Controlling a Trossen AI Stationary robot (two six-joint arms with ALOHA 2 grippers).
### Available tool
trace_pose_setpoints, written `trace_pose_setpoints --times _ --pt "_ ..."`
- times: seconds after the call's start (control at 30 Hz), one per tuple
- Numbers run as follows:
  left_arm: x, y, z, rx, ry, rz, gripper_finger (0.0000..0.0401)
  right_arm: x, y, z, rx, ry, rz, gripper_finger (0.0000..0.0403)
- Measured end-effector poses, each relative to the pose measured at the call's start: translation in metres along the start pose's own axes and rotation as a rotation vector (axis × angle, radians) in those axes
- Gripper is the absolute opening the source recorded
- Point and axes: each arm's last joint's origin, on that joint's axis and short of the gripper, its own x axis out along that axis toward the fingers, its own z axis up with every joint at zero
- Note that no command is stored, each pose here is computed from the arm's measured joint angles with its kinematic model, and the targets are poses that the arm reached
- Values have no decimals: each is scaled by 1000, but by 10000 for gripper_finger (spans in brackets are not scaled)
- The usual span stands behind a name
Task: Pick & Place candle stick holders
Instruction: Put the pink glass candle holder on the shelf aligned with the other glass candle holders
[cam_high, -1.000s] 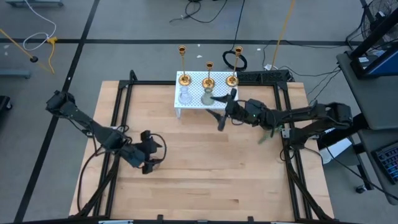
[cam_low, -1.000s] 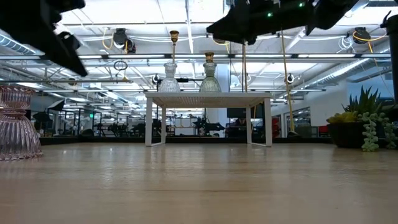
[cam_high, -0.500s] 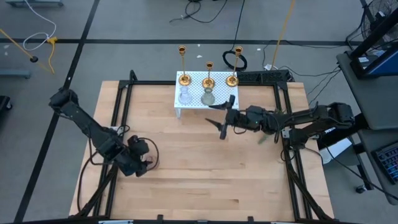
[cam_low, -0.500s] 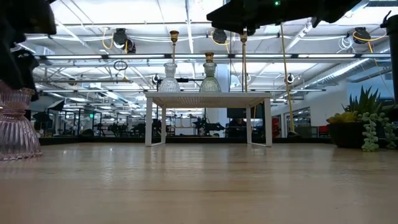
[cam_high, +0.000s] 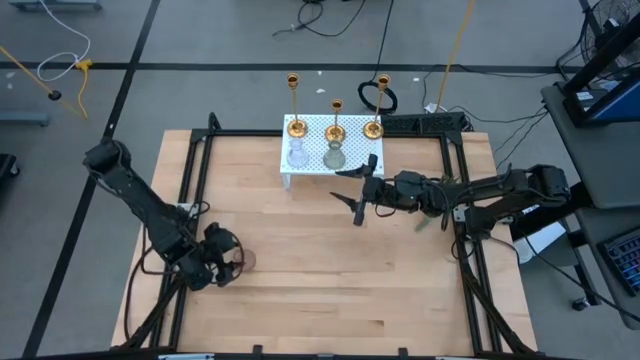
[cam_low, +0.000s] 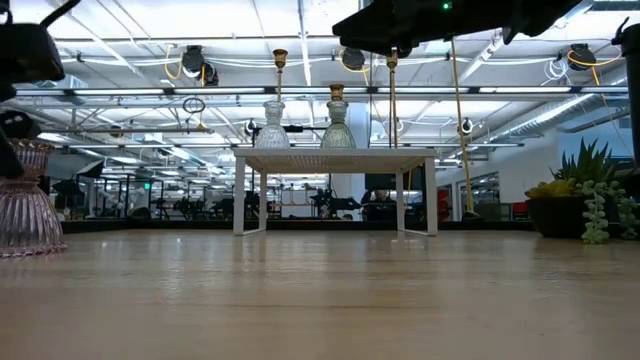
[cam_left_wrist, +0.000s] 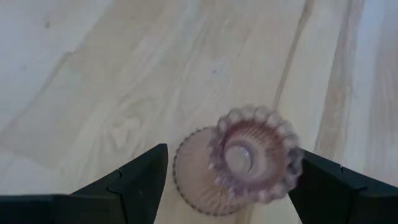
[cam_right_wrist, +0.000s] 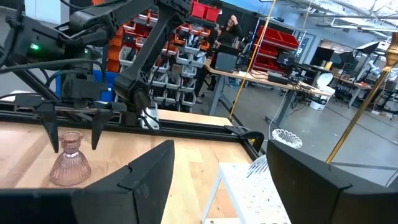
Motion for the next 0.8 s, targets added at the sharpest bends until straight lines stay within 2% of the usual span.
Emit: trace_pose_setpoints --times 0.23,0.53,0.63,0.8 --pt "14 8 -15 -48 -46 -49 298 0 1 -2 -6 25 6 247" --pt "17 9 -13 -31 -180 -27 294 -2 10 -7 -21 81 57 247" --pt "17 8 -13 -40 -185 -37 270 -4 17 -9 -3 115 85 247" --pt "17 8 -13 -55 -172 -47 196 -8 28 -15 29 185 128 247"
